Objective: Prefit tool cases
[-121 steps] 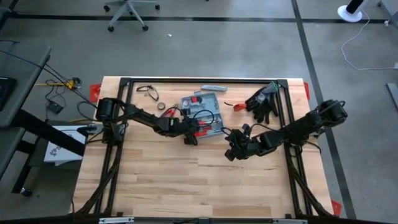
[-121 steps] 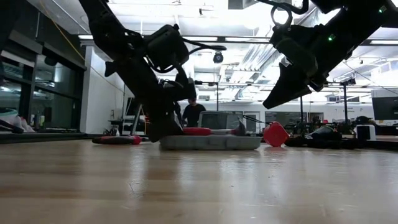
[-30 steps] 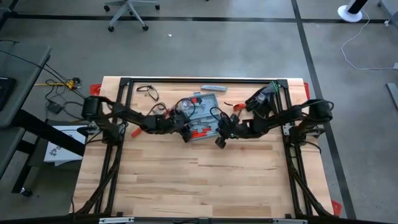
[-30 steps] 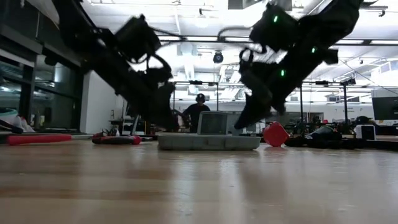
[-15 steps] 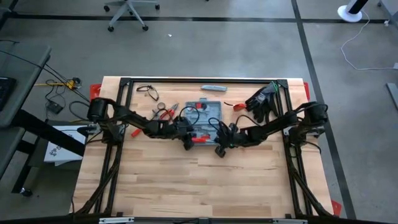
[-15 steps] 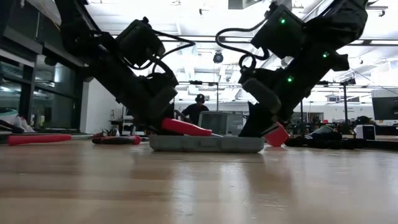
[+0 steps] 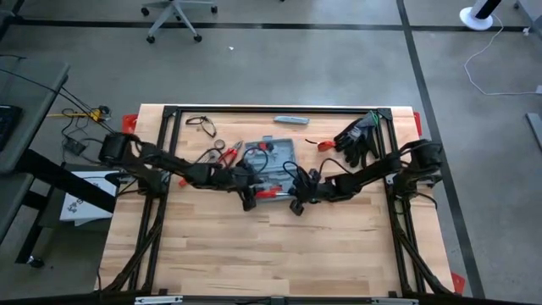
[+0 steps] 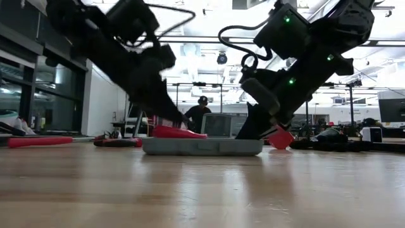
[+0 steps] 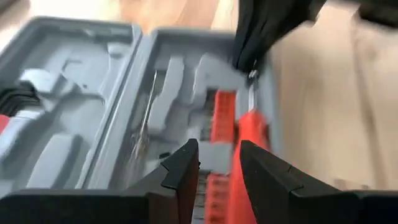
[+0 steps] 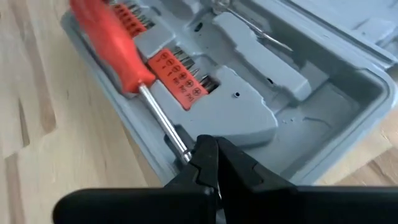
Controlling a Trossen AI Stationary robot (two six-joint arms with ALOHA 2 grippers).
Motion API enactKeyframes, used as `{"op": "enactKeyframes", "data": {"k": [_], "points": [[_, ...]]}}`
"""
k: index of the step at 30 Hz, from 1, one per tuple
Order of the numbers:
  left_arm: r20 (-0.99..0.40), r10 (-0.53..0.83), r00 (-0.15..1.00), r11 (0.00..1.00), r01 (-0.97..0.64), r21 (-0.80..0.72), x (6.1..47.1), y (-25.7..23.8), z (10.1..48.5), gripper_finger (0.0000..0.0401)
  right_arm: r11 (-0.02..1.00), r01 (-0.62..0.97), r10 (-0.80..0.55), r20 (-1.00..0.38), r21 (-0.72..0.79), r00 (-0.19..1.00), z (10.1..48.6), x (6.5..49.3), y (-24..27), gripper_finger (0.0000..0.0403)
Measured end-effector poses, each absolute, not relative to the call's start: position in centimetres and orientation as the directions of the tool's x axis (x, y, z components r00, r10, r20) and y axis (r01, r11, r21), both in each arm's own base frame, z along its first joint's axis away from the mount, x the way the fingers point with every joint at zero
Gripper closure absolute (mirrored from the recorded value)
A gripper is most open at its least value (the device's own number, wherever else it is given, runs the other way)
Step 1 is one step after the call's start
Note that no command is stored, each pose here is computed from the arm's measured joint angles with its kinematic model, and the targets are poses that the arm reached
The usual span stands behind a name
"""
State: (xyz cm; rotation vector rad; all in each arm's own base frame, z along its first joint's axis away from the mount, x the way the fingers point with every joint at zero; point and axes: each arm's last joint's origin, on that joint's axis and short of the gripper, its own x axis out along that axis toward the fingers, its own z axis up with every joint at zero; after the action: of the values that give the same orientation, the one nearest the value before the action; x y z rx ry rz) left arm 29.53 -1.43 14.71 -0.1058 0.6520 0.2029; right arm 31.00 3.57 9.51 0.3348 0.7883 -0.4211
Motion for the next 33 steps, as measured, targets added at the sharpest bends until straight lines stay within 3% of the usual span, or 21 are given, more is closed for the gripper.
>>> {"op": "enactKeyframes", "data": {"k": [7,19,24,28,33], "points": [[-0.586,0.049,0.809,0.993,-0.104,-0.061,29.2,-1.7,16.1,0.0282,0.867,0.474,-0.232,-0.714,0.156,0.661,9.2,31.5,3.6,0.0402],[-0.765,0.083,0.638,0.995,-0.097,0.027,28.7,-0.5,12.5,0.02,0.875,0.457,-0.219,-0.71,0.16,0.669,9.2,31.5,3.7,0.0402],[-0.785,0.066,0.616,0.996,-0.091,0.013,29.0,-0.5,11.2,0.0189,0.875,0.459,-0.223,-0.71,0.157,0.668,9.2,31.5,3.7,0.0402],[-0.79,0.102,0.604,0.991,-0.13,0.028,29.0,-0.6,10.8,0.0234,0.874,0.459,-0.222,-0.711,0.158,0.668,9.2,31.5,3.7,0.0402],[-0.762,0.115,0.638,0.993,-0.106,0.061,29.0,-1.0,11.7,0.0352,0.875,0.458,-0.223,-0.711,0.156,0.667,9.2,31.5,3.7,0.0402]]}}
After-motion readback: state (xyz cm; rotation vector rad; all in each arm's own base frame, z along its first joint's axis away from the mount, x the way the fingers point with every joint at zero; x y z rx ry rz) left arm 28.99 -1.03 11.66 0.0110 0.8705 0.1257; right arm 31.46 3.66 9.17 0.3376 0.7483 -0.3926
